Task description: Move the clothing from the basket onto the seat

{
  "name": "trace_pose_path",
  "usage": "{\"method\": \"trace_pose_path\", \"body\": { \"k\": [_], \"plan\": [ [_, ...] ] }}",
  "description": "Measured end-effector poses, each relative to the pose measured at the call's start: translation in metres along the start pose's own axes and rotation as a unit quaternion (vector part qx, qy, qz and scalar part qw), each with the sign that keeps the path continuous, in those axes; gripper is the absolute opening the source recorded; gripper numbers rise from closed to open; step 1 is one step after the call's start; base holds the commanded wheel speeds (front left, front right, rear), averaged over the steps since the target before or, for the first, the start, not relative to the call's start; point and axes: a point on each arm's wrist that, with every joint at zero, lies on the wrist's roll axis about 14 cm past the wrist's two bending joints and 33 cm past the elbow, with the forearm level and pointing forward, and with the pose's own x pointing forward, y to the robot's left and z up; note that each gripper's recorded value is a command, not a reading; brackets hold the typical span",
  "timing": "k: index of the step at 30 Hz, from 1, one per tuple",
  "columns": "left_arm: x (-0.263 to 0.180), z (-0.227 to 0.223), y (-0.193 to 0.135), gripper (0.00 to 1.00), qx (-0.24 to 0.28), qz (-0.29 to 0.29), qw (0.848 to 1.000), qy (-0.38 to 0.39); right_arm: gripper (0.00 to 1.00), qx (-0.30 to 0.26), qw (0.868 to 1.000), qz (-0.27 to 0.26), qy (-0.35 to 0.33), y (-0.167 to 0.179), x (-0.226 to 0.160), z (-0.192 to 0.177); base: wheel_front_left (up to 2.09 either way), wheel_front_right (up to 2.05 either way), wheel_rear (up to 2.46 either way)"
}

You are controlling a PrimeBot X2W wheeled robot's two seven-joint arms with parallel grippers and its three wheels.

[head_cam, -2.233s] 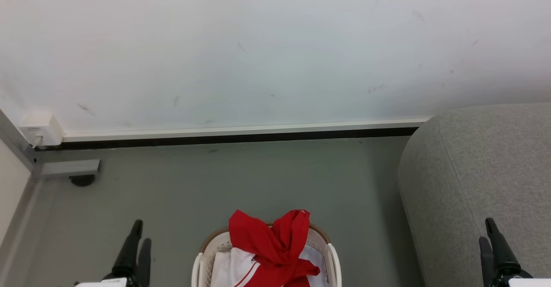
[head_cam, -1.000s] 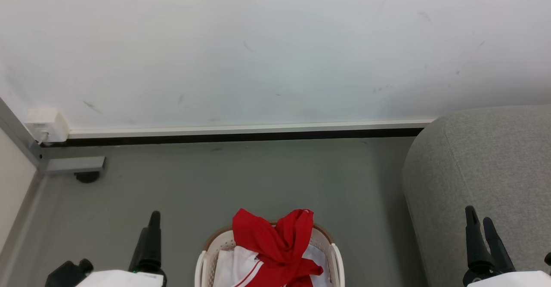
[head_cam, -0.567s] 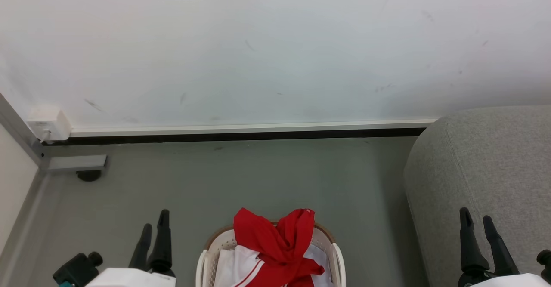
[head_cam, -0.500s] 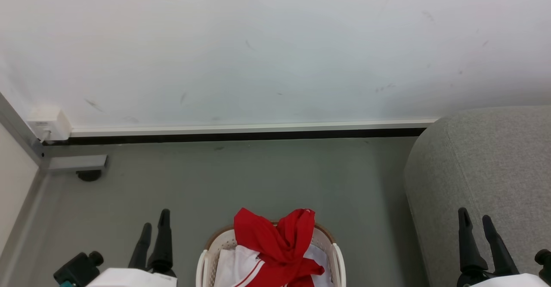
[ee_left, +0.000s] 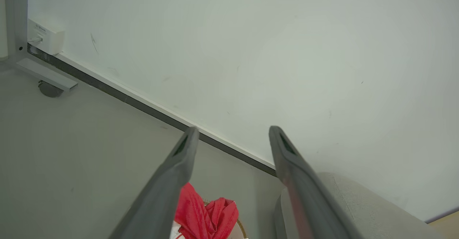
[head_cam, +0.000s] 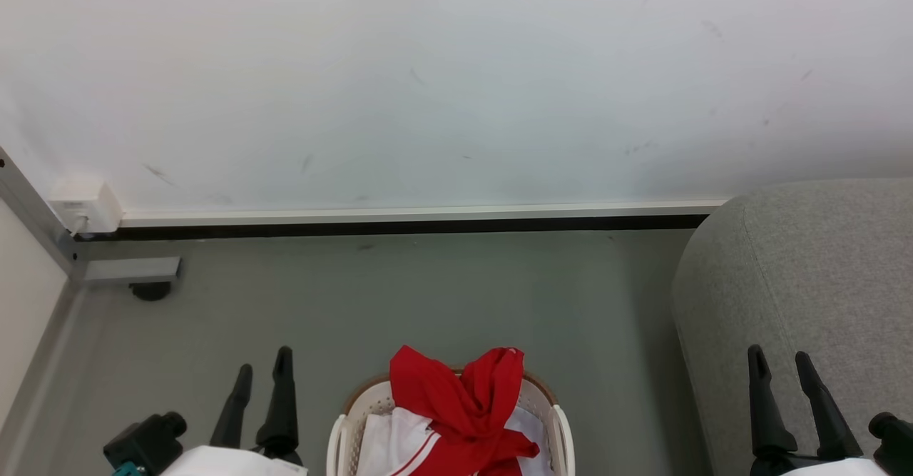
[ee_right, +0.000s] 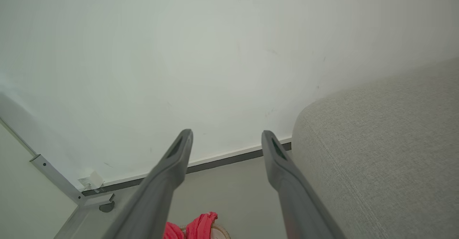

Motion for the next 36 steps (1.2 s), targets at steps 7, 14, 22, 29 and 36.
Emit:
{"method": "trace_pose_path", "body": {
  "k": [7, 14, 22, 29, 36],
  "plan": [
    [-0.001, 0.002, -0.004, 1.0, 0.038, -0.008, 0.999, -0.006, 1.0, -0.032, 0.999, 0.004, -0.003, 0.001, -0.002, 0.0, 0.0, 0.0, 0.0],
    [-0.002, 0.002, -0.006, 1.0, 0.073, -0.014, 0.997, -0.011, 1.0, -0.061, 0.998, 0.009, -0.003, 0.002, -0.003, -0.001, 0.0, 0.0, 0.0],
    [-0.003, 0.002, -0.009, 1.0, 0.111, -0.024, 0.993, -0.017, 1.0, -0.082, 0.997, 0.007, -0.008, -0.001, -0.004, 0.0, 0.0, 0.0, 0.0],
    [-0.005, 0.002, -0.01, 1.0, 0.138, -0.028, 0.99, -0.019, 1.0, -0.1, 0.995, 0.006, -0.01, -0.002, -0.004, -0.001, 0.0, 0.0, 0.0],
    [-0.005, 0.001, -0.011, 1.0, 0.163, -0.034, 0.986, -0.02, 1.0, -0.111, 0.994, 0.006, -0.01, -0.004, -0.005, -0.002, 0.0, 0.0, 0.0]
  ]
}}
